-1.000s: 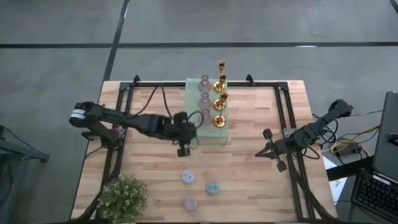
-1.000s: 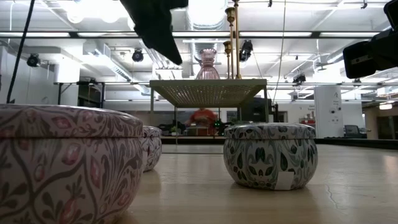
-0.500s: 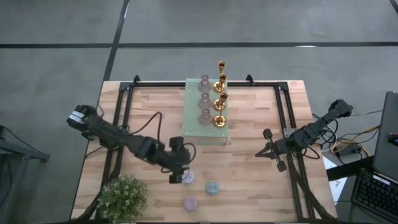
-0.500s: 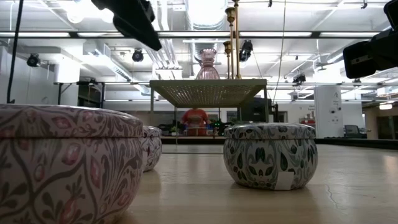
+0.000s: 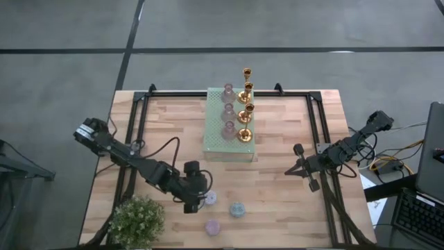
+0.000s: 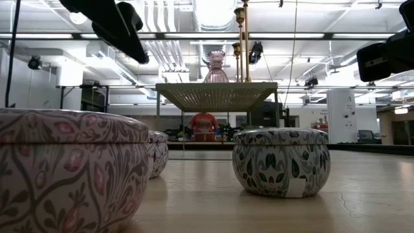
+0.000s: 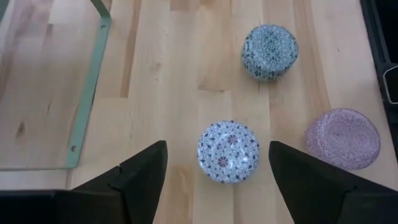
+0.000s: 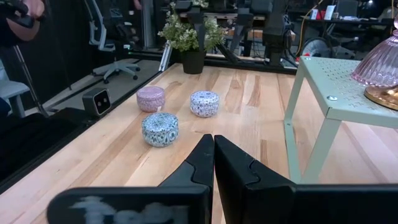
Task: Pick & Place candle stick holders
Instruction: Put the white scented candle on the shelf
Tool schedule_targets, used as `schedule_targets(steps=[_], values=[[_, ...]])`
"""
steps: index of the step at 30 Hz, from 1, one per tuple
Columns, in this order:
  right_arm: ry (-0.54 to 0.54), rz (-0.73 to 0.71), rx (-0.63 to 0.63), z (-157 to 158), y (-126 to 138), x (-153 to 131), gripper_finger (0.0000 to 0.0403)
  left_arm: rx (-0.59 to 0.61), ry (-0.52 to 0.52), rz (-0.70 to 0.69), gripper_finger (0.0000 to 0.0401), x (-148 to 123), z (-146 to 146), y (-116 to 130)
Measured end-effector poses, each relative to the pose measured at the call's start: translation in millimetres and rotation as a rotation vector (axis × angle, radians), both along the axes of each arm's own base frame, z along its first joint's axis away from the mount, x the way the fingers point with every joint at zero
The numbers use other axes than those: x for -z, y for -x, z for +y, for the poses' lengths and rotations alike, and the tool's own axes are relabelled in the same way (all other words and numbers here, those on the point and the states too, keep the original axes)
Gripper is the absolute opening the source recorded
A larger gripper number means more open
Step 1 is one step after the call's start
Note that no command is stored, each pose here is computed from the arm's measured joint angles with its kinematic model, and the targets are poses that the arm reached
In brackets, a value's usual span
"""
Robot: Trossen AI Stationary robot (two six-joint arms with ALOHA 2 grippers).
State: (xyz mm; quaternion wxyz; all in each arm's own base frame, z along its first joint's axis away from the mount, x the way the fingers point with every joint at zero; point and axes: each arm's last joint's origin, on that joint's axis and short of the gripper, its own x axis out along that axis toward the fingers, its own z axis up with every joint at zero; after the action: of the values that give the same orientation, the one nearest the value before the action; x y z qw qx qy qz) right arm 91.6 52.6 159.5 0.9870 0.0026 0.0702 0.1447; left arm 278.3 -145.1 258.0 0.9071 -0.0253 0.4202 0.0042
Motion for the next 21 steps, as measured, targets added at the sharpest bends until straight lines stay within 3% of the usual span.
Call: schedule_targets(steps=[21], values=[[0.000,0.000,0.000,0.0,0.0,0.0,0.0008,-0.009,0.017,-0.016,0.0282,1.1,-1.9,-0.2]])
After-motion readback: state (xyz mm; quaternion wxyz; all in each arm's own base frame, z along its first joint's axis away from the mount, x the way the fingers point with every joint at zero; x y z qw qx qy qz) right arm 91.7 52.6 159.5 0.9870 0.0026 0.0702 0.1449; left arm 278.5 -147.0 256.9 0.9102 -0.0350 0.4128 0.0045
